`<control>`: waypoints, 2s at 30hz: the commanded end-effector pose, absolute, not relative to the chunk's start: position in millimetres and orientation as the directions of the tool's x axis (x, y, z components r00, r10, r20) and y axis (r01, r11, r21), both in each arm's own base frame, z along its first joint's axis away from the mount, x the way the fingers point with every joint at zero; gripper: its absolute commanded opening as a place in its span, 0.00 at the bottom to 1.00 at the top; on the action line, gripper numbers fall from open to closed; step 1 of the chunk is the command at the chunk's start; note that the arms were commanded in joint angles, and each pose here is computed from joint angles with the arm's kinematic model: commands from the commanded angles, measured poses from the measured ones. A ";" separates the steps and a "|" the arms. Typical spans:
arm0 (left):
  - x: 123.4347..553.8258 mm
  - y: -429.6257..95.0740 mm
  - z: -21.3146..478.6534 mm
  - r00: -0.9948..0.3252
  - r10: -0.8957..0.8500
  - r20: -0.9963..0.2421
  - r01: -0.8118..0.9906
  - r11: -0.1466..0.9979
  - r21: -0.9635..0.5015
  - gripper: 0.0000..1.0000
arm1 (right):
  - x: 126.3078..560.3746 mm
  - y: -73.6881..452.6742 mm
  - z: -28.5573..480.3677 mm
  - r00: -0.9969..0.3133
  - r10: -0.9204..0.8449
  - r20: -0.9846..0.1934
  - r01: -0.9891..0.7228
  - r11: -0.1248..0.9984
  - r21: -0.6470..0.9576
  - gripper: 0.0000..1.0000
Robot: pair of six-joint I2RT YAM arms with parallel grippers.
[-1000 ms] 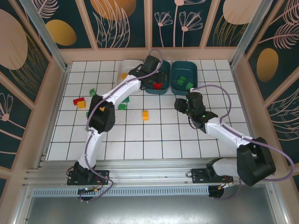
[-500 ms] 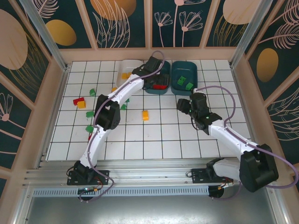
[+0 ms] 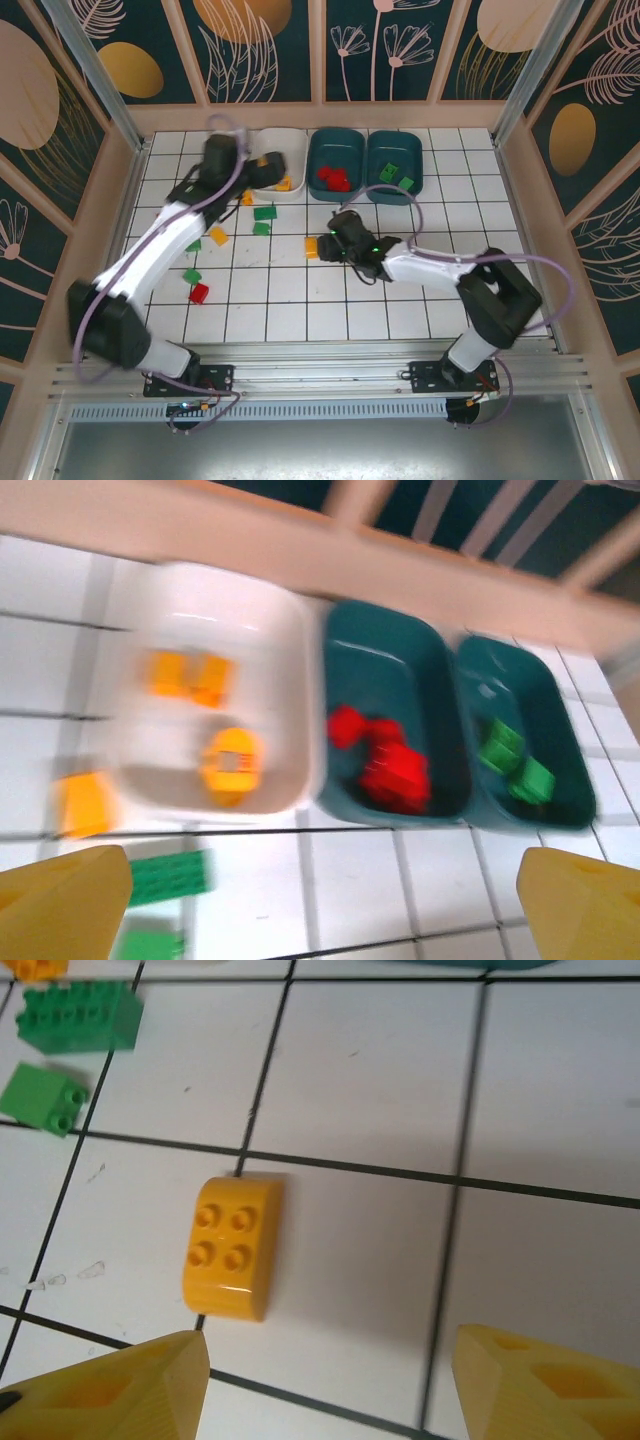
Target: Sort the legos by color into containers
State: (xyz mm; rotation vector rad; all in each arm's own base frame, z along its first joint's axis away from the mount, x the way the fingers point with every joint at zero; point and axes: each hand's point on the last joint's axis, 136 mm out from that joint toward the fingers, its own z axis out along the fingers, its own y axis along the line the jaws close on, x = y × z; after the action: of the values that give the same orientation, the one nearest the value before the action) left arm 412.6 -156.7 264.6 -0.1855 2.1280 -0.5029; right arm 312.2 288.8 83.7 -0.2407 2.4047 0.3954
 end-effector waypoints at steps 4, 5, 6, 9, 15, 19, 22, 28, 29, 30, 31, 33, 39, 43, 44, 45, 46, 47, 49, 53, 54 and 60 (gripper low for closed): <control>340.3 -72.4 181.7 -0.515 -0.526 -0.677 -0.293 0.850 -0.437 0.98 | 324.0 336.1 63.7 -0.753 -0.139 -0.643 -0.306 0.939 0.155 0.67; 328.7 -64.7 175.5 -0.512 -0.533 -0.673 -0.319 0.846 -0.428 0.99 | 325.7 340.6 58.1 -0.758 -0.142 -0.636 -0.305 0.940 0.153 0.68; 317.6 -57.5 169.1 -0.510 -0.543 -0.667 -0.347 0.839 -0.419 0.98 | 327.9 343.6 52.7 -0.764 -0.141 -0.630 -0.300 0.942 0.153 0.68; 295.7 -47.9 152.9 -0.507 -0.566 -0.650 -0.380 0.824 -0.420 0.98 | 332.7 350.5 37.7 -0.778 -0.147 -0.611 -0.293 0.945 0.145 0.66; 282.8 -43.3 145.5 -0.496 -0.589 -0.638 -0.396 0.808 -0.437 0.99 | 337.8 350.3 28.5 -0.781 -0.144 -0.608 -0.270 0.955 0.121 0.38; 285.8 -43.8 148.7 -0.494 -0.585 -0.644 -0.392 0.810 -0.436 0.99 | 341.0 352.5 52.5 -0.745 -0.119 -0.656 -0.284 0.947 0.150 0.30; 286.5 -45.6 145.7 -0.499 -0.595 -0.630 -0.399 0.803 -0.442 0.99 | 348.6 359.8 80.7 -0.714 -0.116 -0.691 -0.317 0.933 0.172 0.30; 268.2 -53.2 109.2 -0.561 -0.630 -0.537 -0.430 0.776 -0.462 0.98 | 389.5 367.7 130.4 -0.641 -0.051 -0.766 -0.336 0.915 0.221 0.30; 265.5 -54.1 106.6 -0.565 -0.635 -0.528 -0.430 0.772 -0.468 0.99 | 399.9 370.1 134.4 -0.635 -0.046 -0.771 -0.341 0.913 0.226 0.30; 263.1 -56.6 103.8 -0.573 -0.637 -0.516 -0.424 0.769 -0.479 0.98 | 409.9 375.1 136.0 -0.628 -0.053 -0.776 -0.362 0.903 0.231 0.32; 261.9 -58.4 102.7 -0.577 -0.640 -0.508 -0.419 0.766 -0.488 0.98 | 418.0 380.6 134.6 -0.626 -0.059 -0.777 -0.380 0.894 0.238 0.32; 258.2 -61.1 98.7 -0.585 -0.645 -0.492 -0.415 0.759 -0.501 0.99 | 438.0 388.9 131.5 -0.616 -0.065 -0.785 -0.391 0.891 0.233 0.32; 250.1 -57.2 92.8 -0.604 -0.625 -0.495 -0.419 0.777 -0.470 0.99 | 491.2 399.7 128.8 -0.612 -0.043 -0.790 -0.387 0.887 0.251 0.33; 247.2 -54.1 92.5 -0.606 -0.615 -0.505 -0.419 0.786 -0.455 0.99 | 501.8 407.4 124.0 -0.602 -0.068 -0.795 -0.400 0.888 0.227 0.35; 246.7 -53.2 92.0 -0.603 -0.616 -0.506 -0.422 0.786 -0.453 0.99 | 504.6 408.8 125.3 -0.600 -0.071 -0.797 -0.402 0.888 0.224 0.37; 246.2 -52.5 91.8 -0.603 -0.615 -0.508 -0.423 0.786 -0.451 0.99 | 506.9 409.9 128.6 -0.593 -0.072 -0.802 -0.403 0.889 0.219 0.39; 246.1 -51.6 91.9 -0.600 -0.615 -0.511 -0.425 0.787 -0.448 0.99 | 508.8 410.7 130.9 -0.587 -0.072 -0.806 -0.405 0.889 0.215 0.41; 246.1 -51.2 92.1 -0.598 -0.616 -0.512 -0.427 0.786 -0.447 0.98 | 510.7 411.6 135.2 -0.580 -0.069 -0.811 -0.407 0.888 0.215 0.42; 246.7 -51.1 92.3 -0.597 -0.617 -0.513 -0.428 0.785 -0.447 0.98 | 512.4 414.9 142.1 -0.572 -0.061 -0.818 -0.413 0.883 0.223 0.44; 248.6 -52.7 92.4 -0.598 -0.622 -0.506 -0.429 0.781 -0.453 0.98 | 514.4 417.2 150.4 -0.564 -0.067 -0.823 -0.415 0.885 0.213 0.54; 248.6 -52.3 92.2 -0.596 -0.623 -0.506 -0.433 0.780 -0.452 0.98 | 512.5 416.3 152.7 -0.564 -0.067 -0.823 -0.414 0.885 0.212 0.54; 242.6 -32.9 86.0 -0.545 -0.654 -0.524 -0.525 0.754 -0.396 0.99 | 476.9 410.0 174.4 -0.543 -0.045 -0.838 -0.433 0.870 0.234 0.55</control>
State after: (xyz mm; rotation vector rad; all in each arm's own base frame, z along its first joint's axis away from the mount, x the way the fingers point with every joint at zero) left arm 250.6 -48.6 94.8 -0.8074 2.2767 -0.3544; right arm 496.8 407.4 132.0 -0.3490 2.1748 0.4826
